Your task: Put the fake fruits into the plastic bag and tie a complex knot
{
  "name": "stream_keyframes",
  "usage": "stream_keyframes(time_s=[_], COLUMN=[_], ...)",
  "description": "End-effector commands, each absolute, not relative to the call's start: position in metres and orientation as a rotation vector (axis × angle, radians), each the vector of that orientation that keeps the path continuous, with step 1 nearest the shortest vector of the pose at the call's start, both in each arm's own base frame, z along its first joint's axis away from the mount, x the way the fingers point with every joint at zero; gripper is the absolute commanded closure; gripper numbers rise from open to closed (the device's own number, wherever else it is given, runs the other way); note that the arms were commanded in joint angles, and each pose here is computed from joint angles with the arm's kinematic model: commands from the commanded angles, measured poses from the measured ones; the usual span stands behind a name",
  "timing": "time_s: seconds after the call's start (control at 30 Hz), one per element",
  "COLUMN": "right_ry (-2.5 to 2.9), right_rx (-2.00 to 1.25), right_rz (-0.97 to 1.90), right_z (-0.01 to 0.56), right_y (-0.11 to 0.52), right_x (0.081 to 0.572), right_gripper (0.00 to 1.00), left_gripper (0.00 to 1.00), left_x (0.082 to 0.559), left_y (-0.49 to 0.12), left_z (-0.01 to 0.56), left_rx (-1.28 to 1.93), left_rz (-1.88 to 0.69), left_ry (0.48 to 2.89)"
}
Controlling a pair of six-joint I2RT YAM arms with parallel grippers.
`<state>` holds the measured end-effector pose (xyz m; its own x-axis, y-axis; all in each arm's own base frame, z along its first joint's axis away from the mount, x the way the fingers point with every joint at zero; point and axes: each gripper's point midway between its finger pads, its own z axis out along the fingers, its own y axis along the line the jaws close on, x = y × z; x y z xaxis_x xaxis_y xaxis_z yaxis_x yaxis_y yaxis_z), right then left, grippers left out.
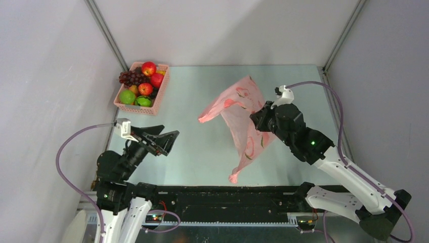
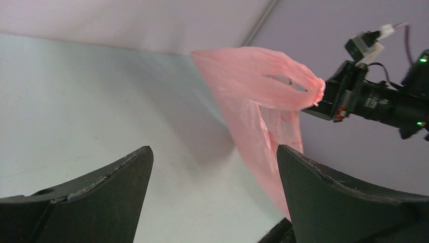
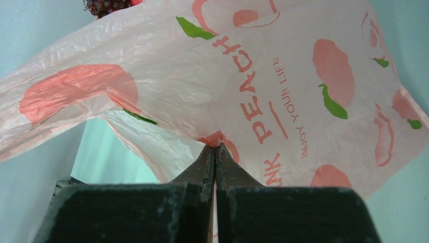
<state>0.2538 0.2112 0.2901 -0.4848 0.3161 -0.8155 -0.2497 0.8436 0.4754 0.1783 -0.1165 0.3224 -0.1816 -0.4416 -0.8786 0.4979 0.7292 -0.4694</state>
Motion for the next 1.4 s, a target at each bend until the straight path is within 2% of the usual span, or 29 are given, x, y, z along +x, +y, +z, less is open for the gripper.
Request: stream_keyframes(time_s=[0.0, 0.3, 0.53, 0.9, 1.0, 1.07, 1.13, 1.17, 1.2, 1.23, 1.3, 1.33, 1.37], right_ry=[1.855, 1.768, 1.734, 1.741, 1.743, 1.74, 1.732, 1.726, 1.723, 1.715, 1.703, 1.694, 1.686], right_rx=[0.178, 0.336, 0.404, 0.369, 0.355, 0.343, 0.331, 0.329, 0.324, 0.324, 0.315, 0.314, 0.324], right_rz=[0.694, 0.74, 0.771, 0.825, 0.83, 0.831, 0.812, 0.807, 0.777, 0.767, 0.722, 0.685, 0.651], right_z=[0.322, 0.335, 0.337, 0.337, 0.338, 0.339, 0.341, 0.343, 0.342, 0.345, 0.349, 0.351, 0.351], right_y=[0.211, 0.227, 0.245, 0.27, 0.273, 0.274, 0.27, 0.267, 0.262, 0.257, 0.245, 0.233, 0.225], right_x=[0.263, 0.269, 0.267, 0.248, 0.245, 0.242, 0.241, 0.24, 0.24, 0.24, 0.239, 0.238, 0.239], right_gripper=[1.0, 1.0, 1.0, 1.0, 1.0, 1.0, 1.0, 1.0, 1.0, 1.0, 1.0, 1.0, 1.0], left_gripper=[0.01, 0.01, 0.01, 0.01, 0.05, 0.13, 0.29, 0.42, 0.49, 0.67, 0.85, 0.92, 0.95], left_x=[0.16, 0.175, 0.182, 0.221, 0.231, 0.234, 0.234, 0.234, 0.234, 0.234, 0.237, 0.236, 0.238], left_y=[-0.135, -0.154, -0.201, -0.227, -0.229, -0.232, -0.238, -0.239, -0.239, -0.236, -0.226, -0.22, -0.211], left_z=[0.328, 0.302, 0.294, 0.265, 0.253, 0.244, 0.237, 0.233, 0.23, 0.228, 0.22, 0.214, 0.204], left_rx=[0.055, 0.04, 0.102, 0.013, -0.006, 0.001, 0.019, 0.025, 0.031, 0.031, 0.014, 0.009, -0.001], left_rz=[-1.032, -1.138, -1.248, -1.104, -1.041, -1.021, -1.026, -1.026, -1.016, -0.995, -0.923, -0.887, -0.825], left_ry=[1.488, 1.52, 1.549, 1.636, 1.676, 1.713, 1.738, 1.75, 1.763, 1.767, 1.791, 1.816, 1.846])
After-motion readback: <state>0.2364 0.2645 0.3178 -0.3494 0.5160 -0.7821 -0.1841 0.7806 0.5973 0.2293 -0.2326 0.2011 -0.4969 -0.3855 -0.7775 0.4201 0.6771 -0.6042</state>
